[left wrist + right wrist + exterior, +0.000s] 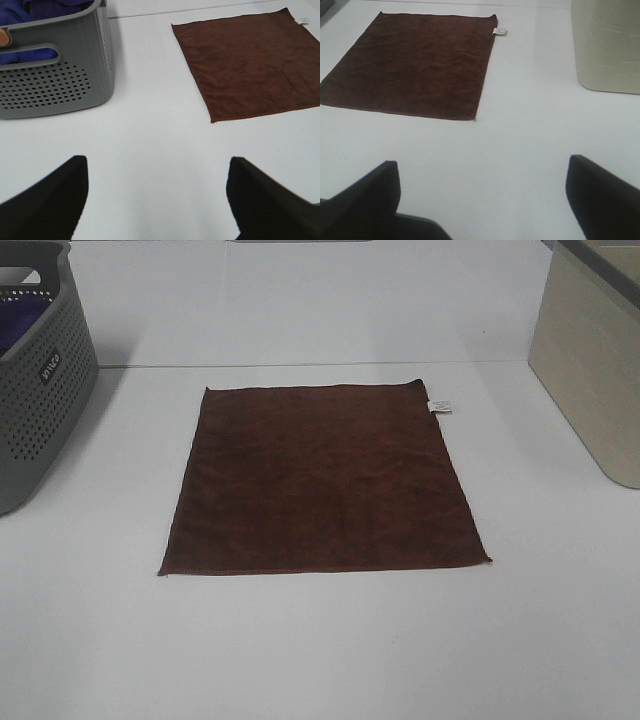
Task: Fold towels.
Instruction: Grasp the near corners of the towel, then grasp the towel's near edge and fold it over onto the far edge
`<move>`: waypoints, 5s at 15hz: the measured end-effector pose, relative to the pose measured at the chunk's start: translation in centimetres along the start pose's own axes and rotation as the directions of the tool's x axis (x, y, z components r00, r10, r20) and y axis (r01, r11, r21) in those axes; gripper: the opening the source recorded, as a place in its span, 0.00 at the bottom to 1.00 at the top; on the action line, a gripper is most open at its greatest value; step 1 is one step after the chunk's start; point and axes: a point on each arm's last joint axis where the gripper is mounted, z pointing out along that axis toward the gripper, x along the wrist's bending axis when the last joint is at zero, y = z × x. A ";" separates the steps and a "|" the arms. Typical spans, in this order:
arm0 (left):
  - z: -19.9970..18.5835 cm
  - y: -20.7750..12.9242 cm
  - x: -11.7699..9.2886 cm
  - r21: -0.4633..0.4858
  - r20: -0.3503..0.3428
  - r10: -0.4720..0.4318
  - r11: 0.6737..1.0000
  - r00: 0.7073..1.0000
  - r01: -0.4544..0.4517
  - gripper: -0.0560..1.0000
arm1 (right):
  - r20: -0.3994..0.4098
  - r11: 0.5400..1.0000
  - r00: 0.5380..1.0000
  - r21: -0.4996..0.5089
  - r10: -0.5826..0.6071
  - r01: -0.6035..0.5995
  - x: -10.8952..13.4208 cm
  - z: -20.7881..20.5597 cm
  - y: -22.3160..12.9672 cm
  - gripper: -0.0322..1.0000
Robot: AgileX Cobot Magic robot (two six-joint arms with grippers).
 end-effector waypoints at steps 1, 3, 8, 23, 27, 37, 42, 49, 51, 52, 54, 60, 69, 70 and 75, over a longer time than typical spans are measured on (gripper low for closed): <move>0.0 0.0 0.0 0.000 0.000 0.000 1.000 1.000 0.000 0.75 | 0.000 1.000 1.000 0.000 0.000 0.000 0.0 0.0 0.0 0.85; 0.0 0.0 0.0 0.000 0.000 0.000 1.000 1.000 0.000 0.75 | 0.000 1.000 1.000 0.000 0.000 0.000 0.0 0.0 0.0 0.85; 0.0 0.0 0.0 0.000 -0.001 0.000 1.000 1.000 0.000 0.75 | 0.000 1.000 1.000 0.000 0.000 0.000 0.0 0.0 0.0 0.85; 9.3 7.0 0.8 -0.036 0.101 -0.331 0.941 0.938 0.336 0.75 | 0.058 0.977 0.976 -0.034 0.210 -0.208 -3.1 10.0 9.1 0.72; 17.7 5.3 1.5 0.273 -0.011 -0.559 0.796 0.829 0.540 0.75 | 0.076 0.909 0.947 0.269 0.311 -0.320 -4.2 18.2 10.7 0.70; 31.7 1.7 1.8 0.662 -0.080 -0.582 0.576 0.809 0.480 0.75 | -0.127 0.610 0.808 0.725 0.575 -0.320 -6.7 31.4 9.5 0.69; 37.5 -0.3 1.3 0.714 -0.027 -0.666 0.509 0.746 0.480 0.75 | -0.200 0.595 0.739 0.738 0.643 -0.318 -9.7 35.7 6.7 0.69; 40.3 -1.6 -1.8 0.747 0.056 -0.685 0.512 0.727 0.425 0.74 | -0.185 0.543 0.757 0.800 0.627 -0.254 -10.4 38.6 3.7 0.69; 40.8 -1.6 -3.2 0.759 0.076 -0.687 0.510 0.722 0.406 0.74 | -0.208 0.533 0.738 0.813 0.643 -0.235 -9.2 39.4 3.6 0.69; 40.9 -1.7 -3.8 0.764 0.076 -0.693 0.502 0.717 0.405 0.74 | -0.223 0.527 0.731 0.822 0.645 -0.215 -8.2 39.8 3.5 0.68; 41.0 -2.0 -4.4 0.771 0.072 -0.701 0.491 0.710 0.406 0.72 | -0.257 0.527 0.729 0.834 0.634 -0.164 -6.1 40.6 3.6 0.65; 41.3 -3.0 -4.0 0.774 0.037 -0.674 0.487 0.738 0.406 0.09 | -0.240 0.510 0.748 0.847 0.619 -0.151 -4.9 41.4 2.9 0.08; 35.5 -4.5 -4.0 0.860 -0.069 -0.644 0.349 0.761 0.373 0.06 | -0.137 0.364 0.722 0.916 0.678 -0.168 -3.5 35.8 1.0 0.03; 34.5 -5.1 -4.0 0.869 -0.084 -0.643 0.327 0.761 0.372 0.06 | -0.122 0.337 0.718 0.927 0.685 -0.164 -3.1 34.7 0.4 0.03; 33.8 -5.0 -4.1 0.869 -0.078 -0.641 0.331 0.764 0.367 0.06 | -0.132 0.342 0.722 0.927 0.680 -0.152 -3.1 34.1 1.1 0.03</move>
